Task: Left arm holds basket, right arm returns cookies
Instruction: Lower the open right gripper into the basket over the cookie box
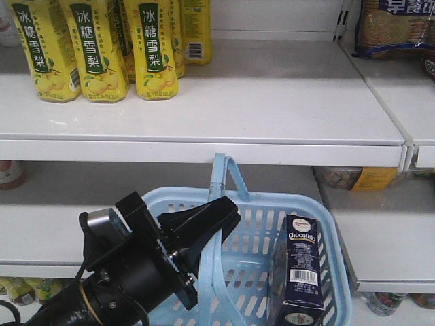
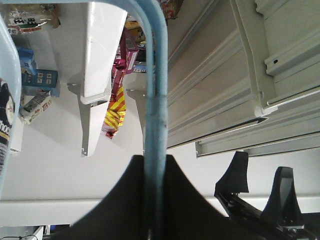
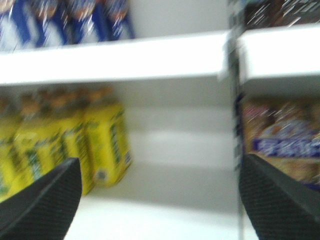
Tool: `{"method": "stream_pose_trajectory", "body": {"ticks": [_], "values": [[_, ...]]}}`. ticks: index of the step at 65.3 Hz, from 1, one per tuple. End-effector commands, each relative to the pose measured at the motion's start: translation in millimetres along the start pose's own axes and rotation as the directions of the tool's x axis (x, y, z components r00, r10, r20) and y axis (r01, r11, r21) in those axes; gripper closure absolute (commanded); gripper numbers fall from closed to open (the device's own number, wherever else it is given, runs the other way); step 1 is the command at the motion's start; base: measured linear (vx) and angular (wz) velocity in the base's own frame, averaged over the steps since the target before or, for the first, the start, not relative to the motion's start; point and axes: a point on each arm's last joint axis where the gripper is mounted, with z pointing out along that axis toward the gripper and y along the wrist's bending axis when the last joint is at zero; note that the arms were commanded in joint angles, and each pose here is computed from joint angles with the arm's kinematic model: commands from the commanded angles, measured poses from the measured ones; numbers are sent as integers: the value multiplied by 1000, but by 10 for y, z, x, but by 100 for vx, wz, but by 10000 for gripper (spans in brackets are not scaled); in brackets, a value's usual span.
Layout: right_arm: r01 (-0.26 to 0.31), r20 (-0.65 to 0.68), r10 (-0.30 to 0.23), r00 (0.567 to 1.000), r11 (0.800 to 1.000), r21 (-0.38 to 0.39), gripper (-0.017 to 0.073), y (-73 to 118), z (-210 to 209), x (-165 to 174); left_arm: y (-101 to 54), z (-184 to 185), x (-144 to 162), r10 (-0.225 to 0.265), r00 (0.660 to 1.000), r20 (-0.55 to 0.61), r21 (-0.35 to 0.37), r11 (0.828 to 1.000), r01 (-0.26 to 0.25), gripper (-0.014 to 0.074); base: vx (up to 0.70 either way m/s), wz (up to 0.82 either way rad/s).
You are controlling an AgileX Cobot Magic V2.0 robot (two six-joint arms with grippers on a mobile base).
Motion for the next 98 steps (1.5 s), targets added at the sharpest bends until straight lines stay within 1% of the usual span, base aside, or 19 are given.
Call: {"method": "stream_pose_trajectory", "body": {"ticks": [1,7,11,19,24,25,31,36,41,49,53,56,61,65,72,76,83,89,98], "values": [[14,-24,-16,1000,997,-78,-35,120,129,-45,-390,-17,-13,-28,999,20,308,951,20,596,0,0],[11,-119,-30,992,988,-154,-35,255,259,66,-390,-17,-13,-28,999,20,308,951,20,596,0,0],[9,-168,-41,985,982,-188,-35,323,317,133,-390,-17,-13,-28,999,20,308,951,20,596,0,0],[-14,-282,-54,958,972,-234,-35,439,426,287,-390,-17,-13,-28,999,20,308,951,20,596,0,0],[-40,-350,-47,936,971,-236,-35,475,469,370,-390,-17,-13,-28,999,20,308,951,20,596,0,0],[-46,-363,-42,931,971,-233,-35,477,477,386,-390,-17,-13,-28,999,20,308,951,20,596,0,0],[-126,-474,22,880,974,-189,-35,497,505,499,-390,-17,-13,-28,999,20,308,951,20,596,0,0],[-169,-551,65,832,976,-139,-35,492,511,580,-390,-17,-13,-28,999,20,308,951,20,596,0,0],[-183,-620,86,780,978,-95,-35,481,502,656,-390,-17,-13,-28,999,20,308,951,20,596,0,0],[-200,-693,121,711,979,-35,-35,465,470,732,-390,-17,-13,-28,999,20,308,951,20,596,0,0],[-212,-731,152,665,977,10,-35,457,453,761,-390,-17,-13,-28,999,20,308,951,20,596,0,0],[-219,-751,170,638,975,35,-35,457,449,776,-390,-17,-13,-28,999,20,308,951,20,596,0,0],[-237,-786,215,580,967,90,-35,462,445,804,-390,-17,-13,-28,999,20,308,951,20,596,0,0],[-243,-807,243,538,962,127,-35,468,447,817,-390,-17,-13,-28,999,20,308,951,20,596,0,0],[-256,-838,272,473,952,165,-35,499,471,851,-390,-17,-13,-28,999,20,308,951,20,596,0,0],[-261,-849,288,444,947,185,-35,512,488,871,-390,-17,-13,-28,999,20,308,951,20,596,0,0],[-251,-863,305,403,944,216,-35,525,526,906,-390,-17,-13,-28,999,20,308,951,20,596,0,0],[-233,-879,316,358,941,244,-35,533,556,956,-390,-17,-13,-28,999,20,308,951,20,596,0,0],[-227,-896,315,311,941,252,-35,577,621,1036,-390,-17,-13,-28,999,20,308,951,20,596,0,0]]}}
